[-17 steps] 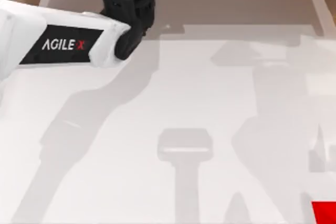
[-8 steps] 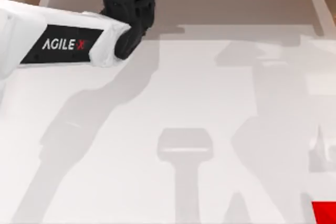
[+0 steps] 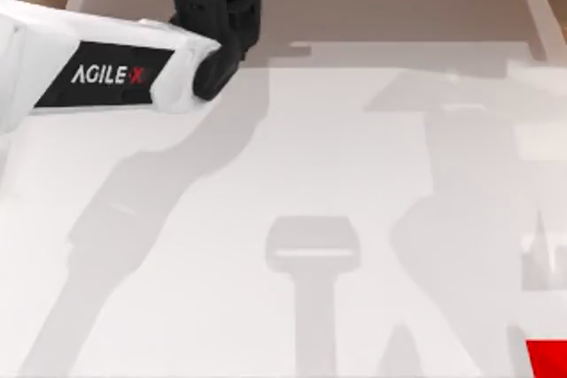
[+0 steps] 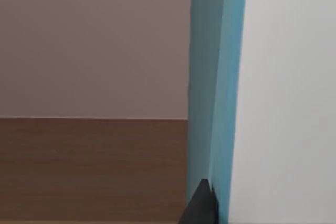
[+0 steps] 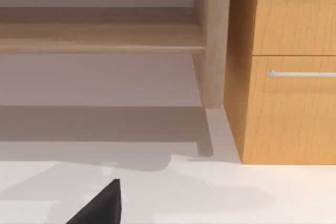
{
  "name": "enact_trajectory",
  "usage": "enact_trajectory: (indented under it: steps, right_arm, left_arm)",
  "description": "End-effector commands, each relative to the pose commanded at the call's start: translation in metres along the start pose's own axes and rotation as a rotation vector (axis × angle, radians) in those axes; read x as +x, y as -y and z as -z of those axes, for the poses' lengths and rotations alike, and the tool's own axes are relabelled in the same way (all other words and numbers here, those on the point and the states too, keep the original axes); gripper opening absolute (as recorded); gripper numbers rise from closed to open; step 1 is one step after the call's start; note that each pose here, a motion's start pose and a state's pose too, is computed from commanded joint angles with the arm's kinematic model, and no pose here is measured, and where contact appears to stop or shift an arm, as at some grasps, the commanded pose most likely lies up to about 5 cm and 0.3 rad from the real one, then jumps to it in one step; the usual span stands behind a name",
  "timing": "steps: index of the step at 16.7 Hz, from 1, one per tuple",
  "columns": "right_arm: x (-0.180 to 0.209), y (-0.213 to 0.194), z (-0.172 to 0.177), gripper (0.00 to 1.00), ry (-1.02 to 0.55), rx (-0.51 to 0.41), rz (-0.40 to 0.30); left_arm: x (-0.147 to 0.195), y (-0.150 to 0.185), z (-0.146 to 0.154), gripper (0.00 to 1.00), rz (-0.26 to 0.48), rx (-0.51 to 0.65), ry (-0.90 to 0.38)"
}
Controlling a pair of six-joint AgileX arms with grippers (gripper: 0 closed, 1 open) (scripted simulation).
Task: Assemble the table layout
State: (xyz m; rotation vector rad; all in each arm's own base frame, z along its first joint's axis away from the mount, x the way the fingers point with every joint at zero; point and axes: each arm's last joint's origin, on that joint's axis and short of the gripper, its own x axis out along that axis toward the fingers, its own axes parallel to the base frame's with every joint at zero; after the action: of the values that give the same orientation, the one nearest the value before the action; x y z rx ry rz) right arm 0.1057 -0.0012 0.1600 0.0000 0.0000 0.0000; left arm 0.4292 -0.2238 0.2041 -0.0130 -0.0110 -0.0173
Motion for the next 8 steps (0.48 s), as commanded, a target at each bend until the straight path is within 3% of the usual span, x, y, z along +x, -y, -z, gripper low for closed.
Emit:
enact_trajectory:
  steps: [8]
  right_arm:
    - [0.0000, 0.0000, 0.0000, 1.00, 0.000, 0.000, 0.000]
  left_arm:
    - [0.0000, 0.0000, 0.0000, 0.00, 0.000, 0.000, 0.000]
